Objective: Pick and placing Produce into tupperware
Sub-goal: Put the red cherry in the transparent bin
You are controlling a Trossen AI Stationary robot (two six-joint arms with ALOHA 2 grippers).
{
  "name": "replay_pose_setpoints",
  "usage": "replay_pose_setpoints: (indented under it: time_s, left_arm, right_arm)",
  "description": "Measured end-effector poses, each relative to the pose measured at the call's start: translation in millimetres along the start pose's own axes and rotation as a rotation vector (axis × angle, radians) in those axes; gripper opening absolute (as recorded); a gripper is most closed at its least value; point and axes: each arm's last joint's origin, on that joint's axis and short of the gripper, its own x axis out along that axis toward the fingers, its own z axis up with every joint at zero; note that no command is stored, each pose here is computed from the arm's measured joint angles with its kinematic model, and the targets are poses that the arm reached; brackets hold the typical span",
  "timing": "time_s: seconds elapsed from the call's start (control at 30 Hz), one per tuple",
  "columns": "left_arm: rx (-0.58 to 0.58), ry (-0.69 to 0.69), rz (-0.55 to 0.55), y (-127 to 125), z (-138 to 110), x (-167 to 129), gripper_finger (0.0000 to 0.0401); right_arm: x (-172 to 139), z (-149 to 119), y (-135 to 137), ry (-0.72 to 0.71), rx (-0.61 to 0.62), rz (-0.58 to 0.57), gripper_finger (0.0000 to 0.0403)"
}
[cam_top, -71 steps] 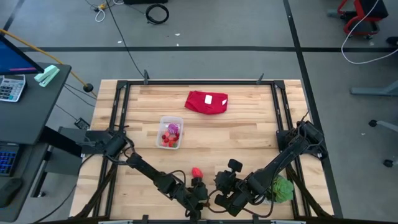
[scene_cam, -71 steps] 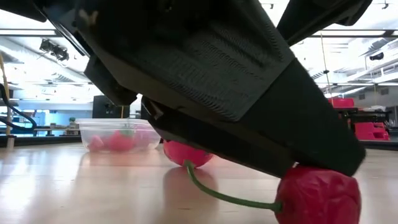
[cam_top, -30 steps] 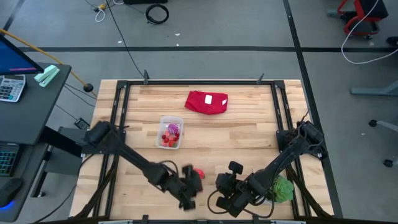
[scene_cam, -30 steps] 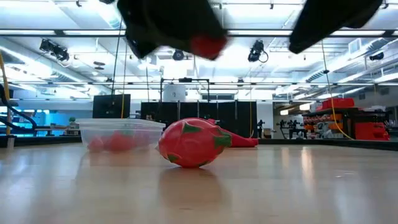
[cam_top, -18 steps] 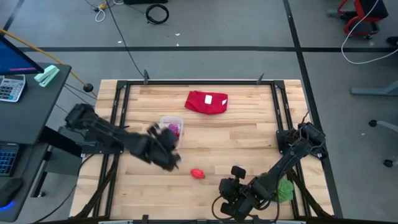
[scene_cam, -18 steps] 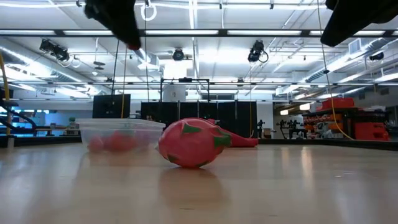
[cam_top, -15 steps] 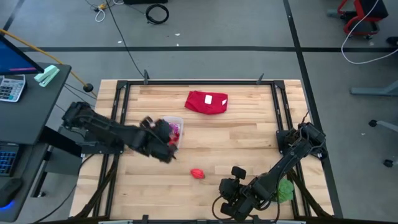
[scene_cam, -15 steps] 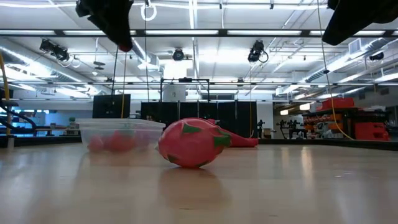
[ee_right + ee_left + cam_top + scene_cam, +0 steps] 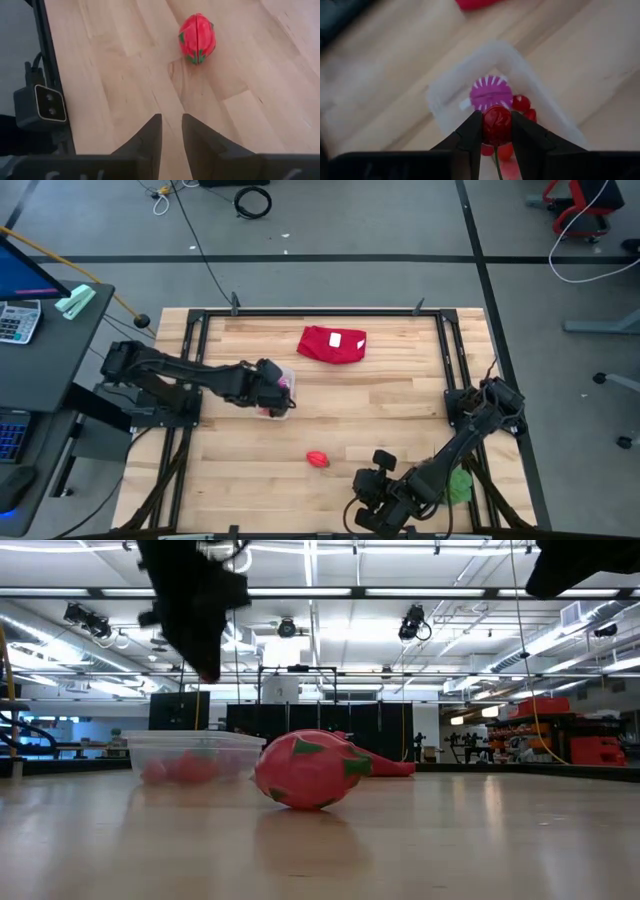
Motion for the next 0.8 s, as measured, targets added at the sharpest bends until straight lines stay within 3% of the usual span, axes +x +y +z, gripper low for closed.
replay_pose_setpoints:
  time_s: [0.17, 0.3, 0.53, 0.8]
  left_arm:
    - [-0.073, 0.067, -0.050, 8, -18, 42, 0.0099]
    - [-0.092, 0.097, -0.081, 12, -30, 59, 0.0100]
    - [-0.063, 0.102, -0.080, 13, -35, 62, 0.0108]
    - [-0.052, 0.098, -0.084, 12, -35, 62, 0.0154]
  right_arm:
    - [-5, -7, 4, 0.003, -0.021, 0.015, 0.0084]
    - [-8, -11, 6, 0.004, -0.045, 0.022, 0.0083]
    - [-5, -8, 4, 0.004, -0.051, 0.014, 0.0085]
    - [-4, -6, 3, 0.002, -0.045, 0.010, 0.0083]
